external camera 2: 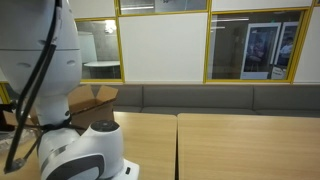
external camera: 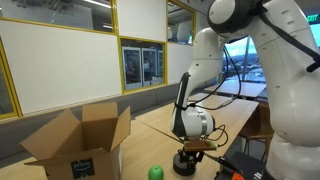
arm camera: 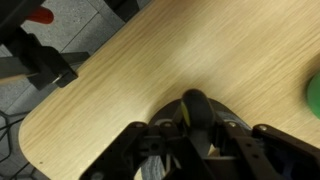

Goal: Pick up the objects from the table and put them in the box.

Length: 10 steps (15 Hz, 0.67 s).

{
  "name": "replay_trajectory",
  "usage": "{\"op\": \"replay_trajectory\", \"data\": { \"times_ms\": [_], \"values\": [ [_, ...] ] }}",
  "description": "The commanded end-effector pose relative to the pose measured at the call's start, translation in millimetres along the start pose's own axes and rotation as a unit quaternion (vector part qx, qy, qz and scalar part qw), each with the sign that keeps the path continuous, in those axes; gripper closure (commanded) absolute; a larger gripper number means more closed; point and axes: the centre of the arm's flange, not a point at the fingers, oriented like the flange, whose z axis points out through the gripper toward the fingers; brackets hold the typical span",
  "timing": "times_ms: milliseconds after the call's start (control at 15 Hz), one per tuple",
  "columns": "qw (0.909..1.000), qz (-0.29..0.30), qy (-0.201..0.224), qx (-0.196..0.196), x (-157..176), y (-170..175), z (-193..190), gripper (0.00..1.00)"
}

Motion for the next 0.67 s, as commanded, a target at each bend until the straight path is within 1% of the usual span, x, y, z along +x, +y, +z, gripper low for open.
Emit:
{"op": "replay_trajectory", "data": {
  "times_ms": [0,200,600],
  "values": [
    [0.9998,-0.009,0.016,-0.009,1,-1,-13,0.81],
    [0.9993,-0.014,0.030,-0.016,1,-2,-26,0.81],
    [0.9959,-0.030,0.080,-0.029,2,-8,-68,0.81]
  ]
}}
